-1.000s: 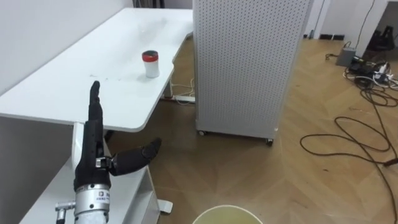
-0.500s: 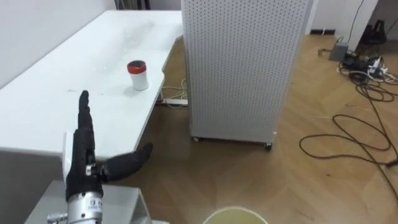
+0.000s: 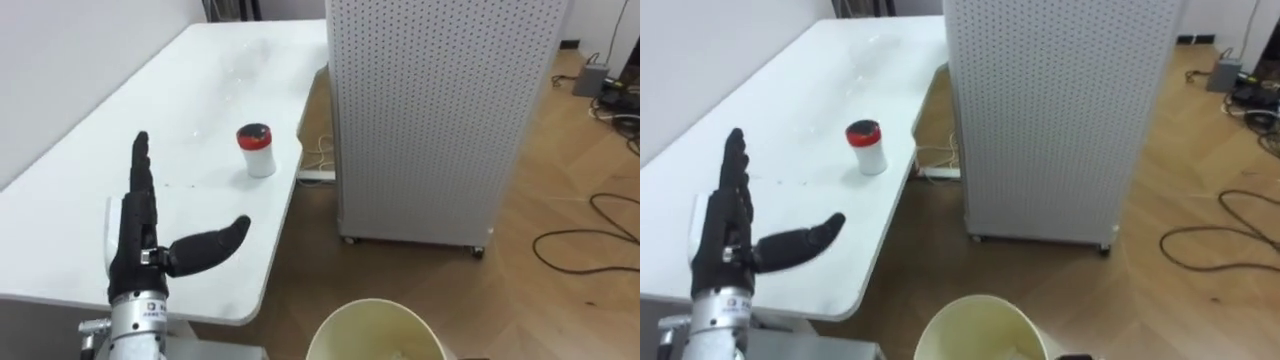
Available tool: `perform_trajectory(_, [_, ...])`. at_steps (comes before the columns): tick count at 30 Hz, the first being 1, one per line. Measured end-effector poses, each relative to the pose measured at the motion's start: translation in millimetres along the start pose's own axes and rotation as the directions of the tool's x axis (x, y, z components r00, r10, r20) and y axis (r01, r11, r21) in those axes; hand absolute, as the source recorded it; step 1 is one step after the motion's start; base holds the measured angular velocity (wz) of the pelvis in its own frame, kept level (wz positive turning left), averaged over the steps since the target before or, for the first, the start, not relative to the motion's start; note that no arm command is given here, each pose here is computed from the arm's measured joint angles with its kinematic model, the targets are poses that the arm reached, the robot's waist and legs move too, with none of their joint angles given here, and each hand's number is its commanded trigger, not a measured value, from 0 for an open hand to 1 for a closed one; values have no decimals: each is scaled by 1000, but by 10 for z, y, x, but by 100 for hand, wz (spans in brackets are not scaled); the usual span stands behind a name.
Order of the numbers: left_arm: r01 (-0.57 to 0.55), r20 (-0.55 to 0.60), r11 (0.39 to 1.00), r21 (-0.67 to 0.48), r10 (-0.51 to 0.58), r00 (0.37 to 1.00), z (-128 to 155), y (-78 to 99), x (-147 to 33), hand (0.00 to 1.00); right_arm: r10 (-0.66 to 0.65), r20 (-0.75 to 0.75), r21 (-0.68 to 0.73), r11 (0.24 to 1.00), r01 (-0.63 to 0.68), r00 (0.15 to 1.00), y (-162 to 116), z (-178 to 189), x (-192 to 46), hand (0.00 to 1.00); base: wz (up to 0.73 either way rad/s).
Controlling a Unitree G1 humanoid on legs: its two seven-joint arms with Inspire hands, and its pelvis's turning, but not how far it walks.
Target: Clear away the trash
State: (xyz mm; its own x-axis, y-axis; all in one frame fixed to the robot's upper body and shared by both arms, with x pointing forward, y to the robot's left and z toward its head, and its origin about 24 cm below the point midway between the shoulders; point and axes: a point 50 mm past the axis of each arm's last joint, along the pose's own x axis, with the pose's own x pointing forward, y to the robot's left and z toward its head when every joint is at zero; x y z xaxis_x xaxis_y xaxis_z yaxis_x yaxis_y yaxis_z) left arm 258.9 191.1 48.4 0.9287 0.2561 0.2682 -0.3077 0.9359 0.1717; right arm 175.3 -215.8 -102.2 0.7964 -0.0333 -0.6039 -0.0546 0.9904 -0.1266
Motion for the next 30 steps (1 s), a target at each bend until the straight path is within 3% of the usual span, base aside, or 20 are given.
perform_trajectory(19, [-27,5,1000,-13,27,1000,31,42,-45,0,54,17,-37,998,-54,998,37,67,15,100,-4])
perform_trajectory(30, [20,-49,1000,6,-19,999,-75,71,-181,0,91,-6,-41,995,-91,996,63,1,-11,100,-4])
